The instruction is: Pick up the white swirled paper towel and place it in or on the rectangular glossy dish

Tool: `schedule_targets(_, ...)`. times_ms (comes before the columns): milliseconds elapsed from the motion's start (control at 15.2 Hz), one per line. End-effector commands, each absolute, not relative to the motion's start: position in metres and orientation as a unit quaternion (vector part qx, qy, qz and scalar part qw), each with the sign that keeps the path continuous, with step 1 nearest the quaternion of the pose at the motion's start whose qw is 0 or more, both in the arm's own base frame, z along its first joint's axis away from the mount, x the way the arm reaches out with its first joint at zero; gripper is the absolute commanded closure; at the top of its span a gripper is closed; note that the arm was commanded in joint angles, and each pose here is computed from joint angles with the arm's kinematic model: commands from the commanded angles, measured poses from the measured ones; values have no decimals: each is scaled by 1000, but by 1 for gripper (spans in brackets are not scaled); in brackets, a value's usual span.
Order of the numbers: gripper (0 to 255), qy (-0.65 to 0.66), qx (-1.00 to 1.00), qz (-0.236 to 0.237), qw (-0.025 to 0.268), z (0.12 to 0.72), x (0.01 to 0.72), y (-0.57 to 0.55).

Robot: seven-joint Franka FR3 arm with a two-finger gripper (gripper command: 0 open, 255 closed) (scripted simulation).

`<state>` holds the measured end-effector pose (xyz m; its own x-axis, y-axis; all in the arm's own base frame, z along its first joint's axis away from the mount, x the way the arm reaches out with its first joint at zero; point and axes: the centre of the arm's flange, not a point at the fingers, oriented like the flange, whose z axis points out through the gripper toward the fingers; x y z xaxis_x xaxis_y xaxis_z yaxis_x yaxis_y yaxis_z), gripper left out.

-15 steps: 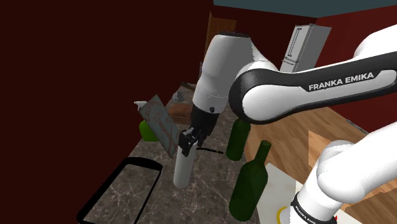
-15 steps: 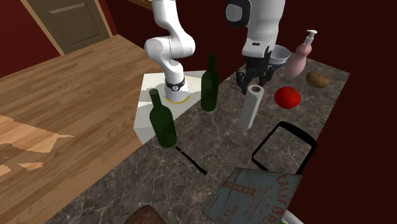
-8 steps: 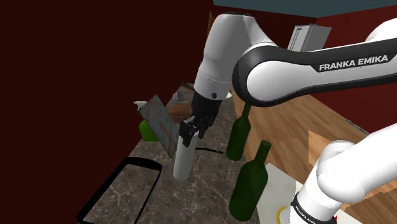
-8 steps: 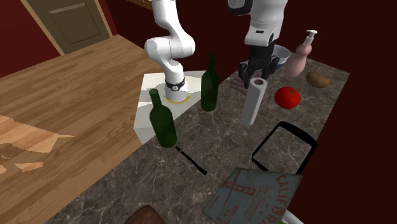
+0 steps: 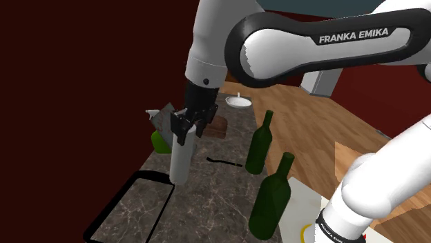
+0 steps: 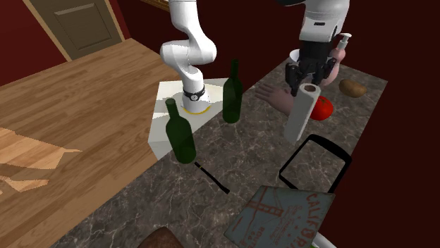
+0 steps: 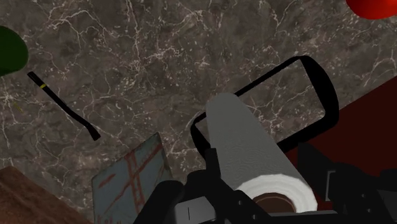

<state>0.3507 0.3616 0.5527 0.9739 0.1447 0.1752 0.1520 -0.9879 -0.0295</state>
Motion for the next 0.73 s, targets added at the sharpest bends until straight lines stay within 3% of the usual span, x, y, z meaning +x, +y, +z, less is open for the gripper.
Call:
schedule_targets(0,255,-74,-993,-87,22,564,368,380)
schedule_targets(660,255,-74,-993,-87,22,614,451,470)
